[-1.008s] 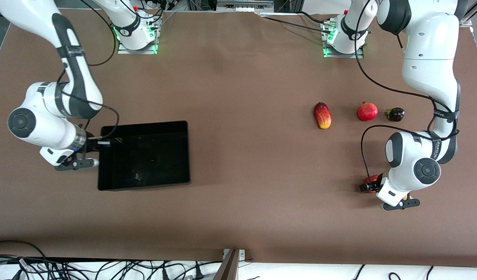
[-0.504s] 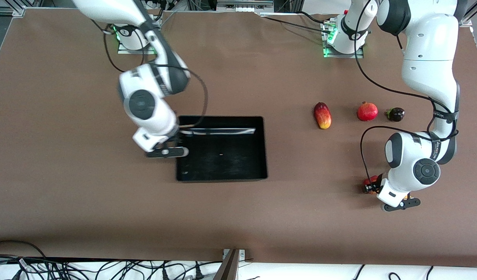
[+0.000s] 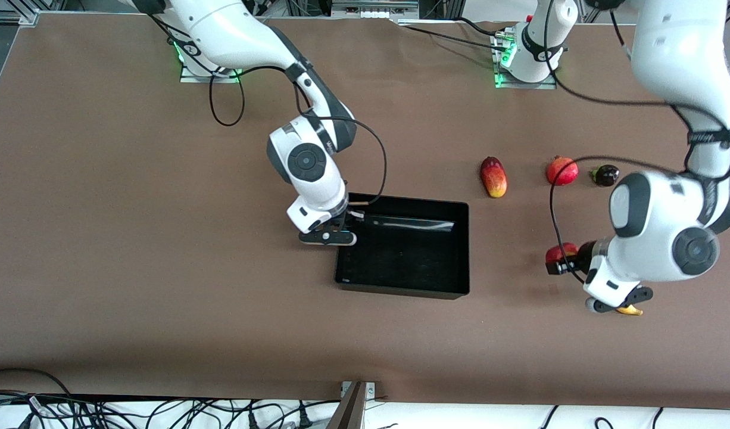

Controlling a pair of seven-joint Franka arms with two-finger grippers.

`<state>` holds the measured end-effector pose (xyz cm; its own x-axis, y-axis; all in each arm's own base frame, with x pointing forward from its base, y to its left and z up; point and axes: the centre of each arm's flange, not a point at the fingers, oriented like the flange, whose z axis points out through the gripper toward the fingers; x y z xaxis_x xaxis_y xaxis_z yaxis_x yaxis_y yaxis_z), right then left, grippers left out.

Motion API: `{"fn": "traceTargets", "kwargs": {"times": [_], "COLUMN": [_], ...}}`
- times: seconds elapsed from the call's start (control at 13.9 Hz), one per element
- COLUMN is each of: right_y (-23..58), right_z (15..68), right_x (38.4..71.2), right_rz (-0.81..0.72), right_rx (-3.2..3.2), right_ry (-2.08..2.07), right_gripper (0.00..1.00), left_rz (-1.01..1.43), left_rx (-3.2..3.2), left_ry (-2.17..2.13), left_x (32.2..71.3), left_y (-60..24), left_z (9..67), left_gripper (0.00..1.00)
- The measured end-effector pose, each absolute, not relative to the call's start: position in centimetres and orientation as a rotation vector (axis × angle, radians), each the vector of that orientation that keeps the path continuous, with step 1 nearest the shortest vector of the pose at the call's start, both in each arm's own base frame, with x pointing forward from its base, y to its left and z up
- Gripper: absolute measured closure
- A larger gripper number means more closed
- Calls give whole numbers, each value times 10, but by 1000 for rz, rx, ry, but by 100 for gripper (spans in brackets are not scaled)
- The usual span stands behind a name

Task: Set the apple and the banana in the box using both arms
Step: 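Carry the apple over the box with the left gripper while the right gripper releases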

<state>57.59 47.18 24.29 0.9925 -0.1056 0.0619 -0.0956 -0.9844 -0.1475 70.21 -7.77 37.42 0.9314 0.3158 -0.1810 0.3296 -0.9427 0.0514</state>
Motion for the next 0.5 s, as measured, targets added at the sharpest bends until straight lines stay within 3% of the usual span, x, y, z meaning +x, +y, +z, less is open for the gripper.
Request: {"fn": "traceTargets", "kwargs": {"times": [0.14,0.36,0.5], "right_y": [494,513,516], "right_z": [240,240,240], "right_x": [565,552,550], "right_rz": [-142,-153,-157], "right_rx": [-2961,-2948,-2944], "right_ry": [179,161,155], "right_gripper": [95,95,80], "left_rz": [-283,-332,-337], "left_rx": [2972,2988,3006], "left_ry": [586,571,514], "left_x": [684,658,645], "left_y": [-140,-231,-270], "left_z": [404,394,388], "left_gripper": [34,34,34]}}
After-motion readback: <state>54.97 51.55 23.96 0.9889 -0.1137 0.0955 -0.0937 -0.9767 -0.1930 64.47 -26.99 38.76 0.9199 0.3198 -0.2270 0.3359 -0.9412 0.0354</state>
